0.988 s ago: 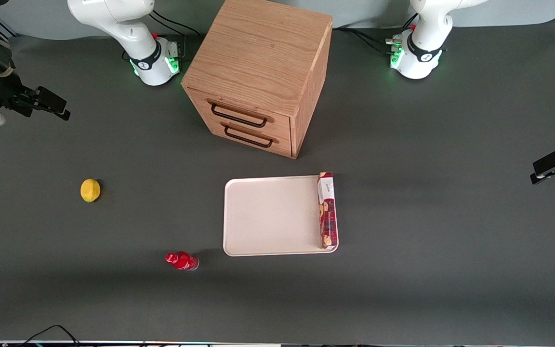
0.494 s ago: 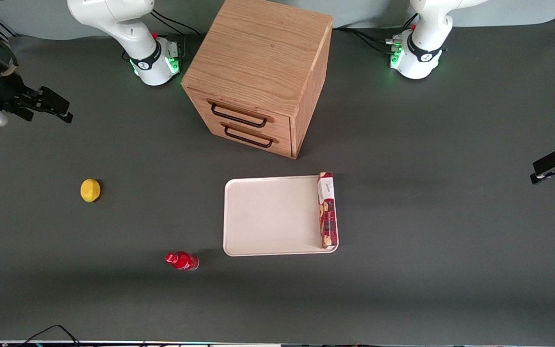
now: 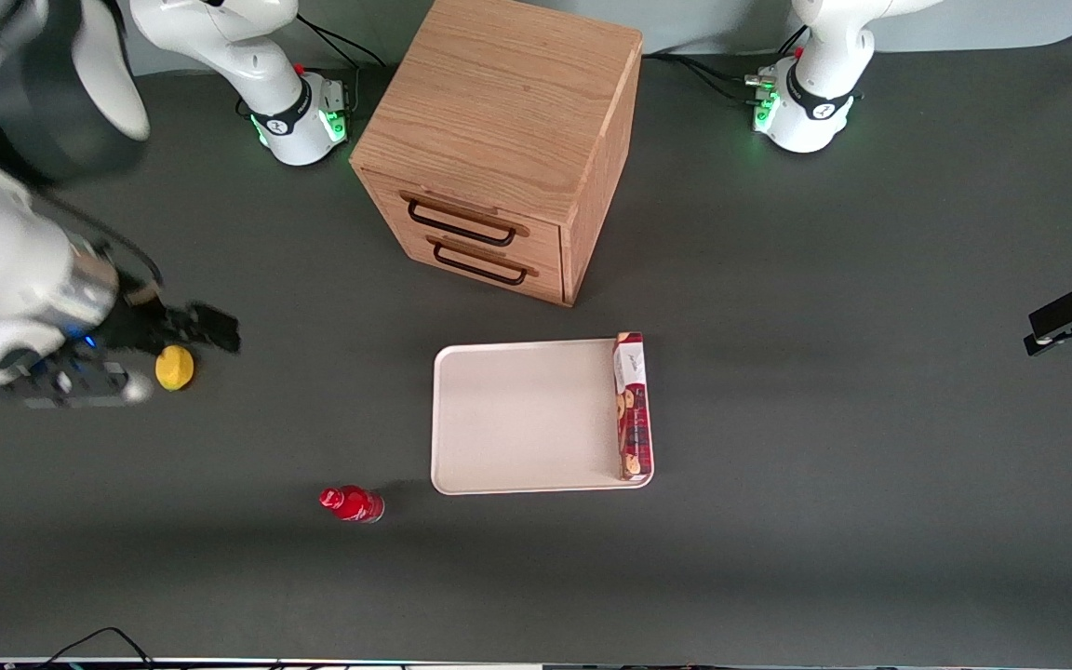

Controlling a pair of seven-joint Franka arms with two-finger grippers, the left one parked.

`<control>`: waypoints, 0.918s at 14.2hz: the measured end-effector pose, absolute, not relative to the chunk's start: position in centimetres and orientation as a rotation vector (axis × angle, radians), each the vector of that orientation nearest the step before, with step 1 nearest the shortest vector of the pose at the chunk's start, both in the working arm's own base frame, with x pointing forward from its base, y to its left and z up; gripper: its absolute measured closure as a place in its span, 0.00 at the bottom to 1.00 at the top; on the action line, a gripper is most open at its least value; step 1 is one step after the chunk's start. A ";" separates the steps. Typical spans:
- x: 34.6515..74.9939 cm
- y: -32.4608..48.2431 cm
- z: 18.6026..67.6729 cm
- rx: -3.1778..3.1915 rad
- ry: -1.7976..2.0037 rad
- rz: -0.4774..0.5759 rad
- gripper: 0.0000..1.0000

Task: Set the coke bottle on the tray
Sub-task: 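Move the right gripper down toward the red Coca-Cola bottle, then close the right gripper on the bottle and lift it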

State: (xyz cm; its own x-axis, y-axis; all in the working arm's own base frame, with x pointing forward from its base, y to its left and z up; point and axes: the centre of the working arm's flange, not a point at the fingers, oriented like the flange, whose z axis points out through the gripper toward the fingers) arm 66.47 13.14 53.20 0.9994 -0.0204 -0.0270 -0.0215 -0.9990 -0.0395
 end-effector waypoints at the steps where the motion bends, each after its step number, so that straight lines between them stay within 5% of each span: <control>1: 68.2 13.5 51.1 -3.100 0.034 0.010 0.00; 8: 74.1 16.1 38.1 -3.093 0.130 -0.156 0.00; 13: 74.6 19.6 33.0 -3.084 0.197 -0.178 0.00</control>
